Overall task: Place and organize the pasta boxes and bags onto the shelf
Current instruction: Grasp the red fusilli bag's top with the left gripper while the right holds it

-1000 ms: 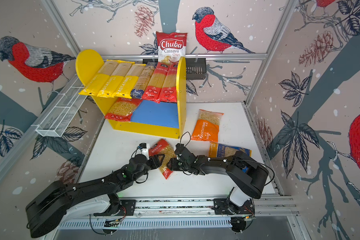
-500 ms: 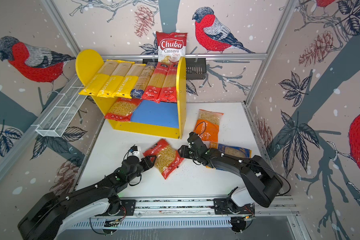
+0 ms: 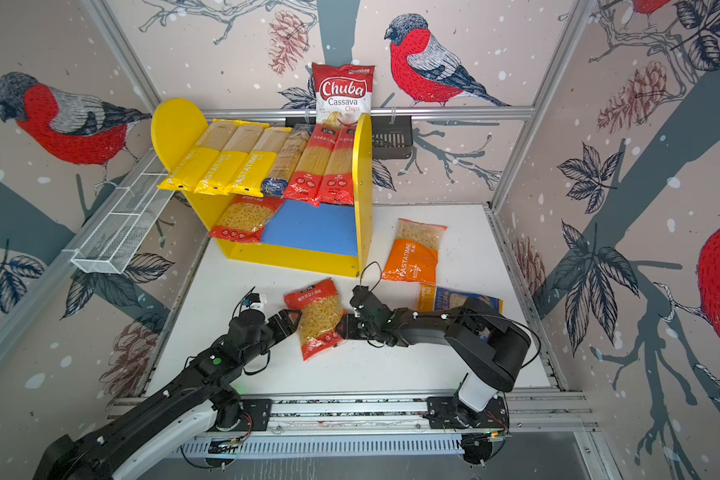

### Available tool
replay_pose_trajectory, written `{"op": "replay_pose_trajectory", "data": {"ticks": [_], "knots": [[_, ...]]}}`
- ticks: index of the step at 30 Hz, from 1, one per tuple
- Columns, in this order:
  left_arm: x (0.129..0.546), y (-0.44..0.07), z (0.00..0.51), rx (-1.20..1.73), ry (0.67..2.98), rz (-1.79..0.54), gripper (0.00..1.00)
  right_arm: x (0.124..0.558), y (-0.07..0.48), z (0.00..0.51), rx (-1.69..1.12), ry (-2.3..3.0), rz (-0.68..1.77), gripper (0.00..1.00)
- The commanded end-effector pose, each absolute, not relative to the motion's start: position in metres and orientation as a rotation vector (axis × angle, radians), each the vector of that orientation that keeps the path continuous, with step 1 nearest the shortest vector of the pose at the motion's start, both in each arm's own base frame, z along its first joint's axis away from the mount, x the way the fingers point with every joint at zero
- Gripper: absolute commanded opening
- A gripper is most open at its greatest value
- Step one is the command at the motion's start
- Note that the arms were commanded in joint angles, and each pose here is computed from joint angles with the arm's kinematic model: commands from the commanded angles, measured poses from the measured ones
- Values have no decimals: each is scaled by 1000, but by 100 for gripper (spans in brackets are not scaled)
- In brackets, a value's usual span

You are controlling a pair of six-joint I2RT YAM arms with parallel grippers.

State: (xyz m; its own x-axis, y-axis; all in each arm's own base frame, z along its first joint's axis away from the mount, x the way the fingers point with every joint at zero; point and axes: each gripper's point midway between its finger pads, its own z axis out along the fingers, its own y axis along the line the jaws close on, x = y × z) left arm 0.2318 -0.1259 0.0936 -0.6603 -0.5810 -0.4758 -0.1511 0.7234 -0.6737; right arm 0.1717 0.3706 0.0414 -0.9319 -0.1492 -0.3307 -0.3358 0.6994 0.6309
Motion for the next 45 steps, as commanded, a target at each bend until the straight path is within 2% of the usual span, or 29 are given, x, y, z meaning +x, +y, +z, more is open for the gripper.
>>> {"op": "replay_pose_trajectory", "data": {"ticks": [1, 5, 14, 19, 24, 30, 36, 40, 45], "knots": [[230, -101, 89, -574, 2249, -654, 77, 148, 411, 65, -507, 2602, 1248, 48], [232, -93, 91, -579, 2238, -629, 79, 152, 413, 78, -535, 2569, 1235, 55], [222, -97, 62, -606, 2273, -677, 80, 219, 370, 81, -205, 2507, 1118, 65], [216, -108, 47, -605, 2304, -765, 80, 244, 378, 81, -44, 2425, 1167, 71], [211, -116, 40, -605, 2302, -850, 79, 259, 392, 74, 25, 2400, 1200, 72], [208, -118, 33, -596, 2299, -873, 73, 262, 405, 59, 43, 2418, 1197, 66], [208, -118, 27, -606, 2288, -884, 64, 253, 415, 45, 49, 2430, 1241, 48], [213, -119, 35, -593, 2262, -889, 53, 245, 422, 50, 41, 2402, 1308, 32], [217, -119, 41, -600, 2242, -892, 37, 246, 422, 65, 47, 2347, 1333, 22]]}}
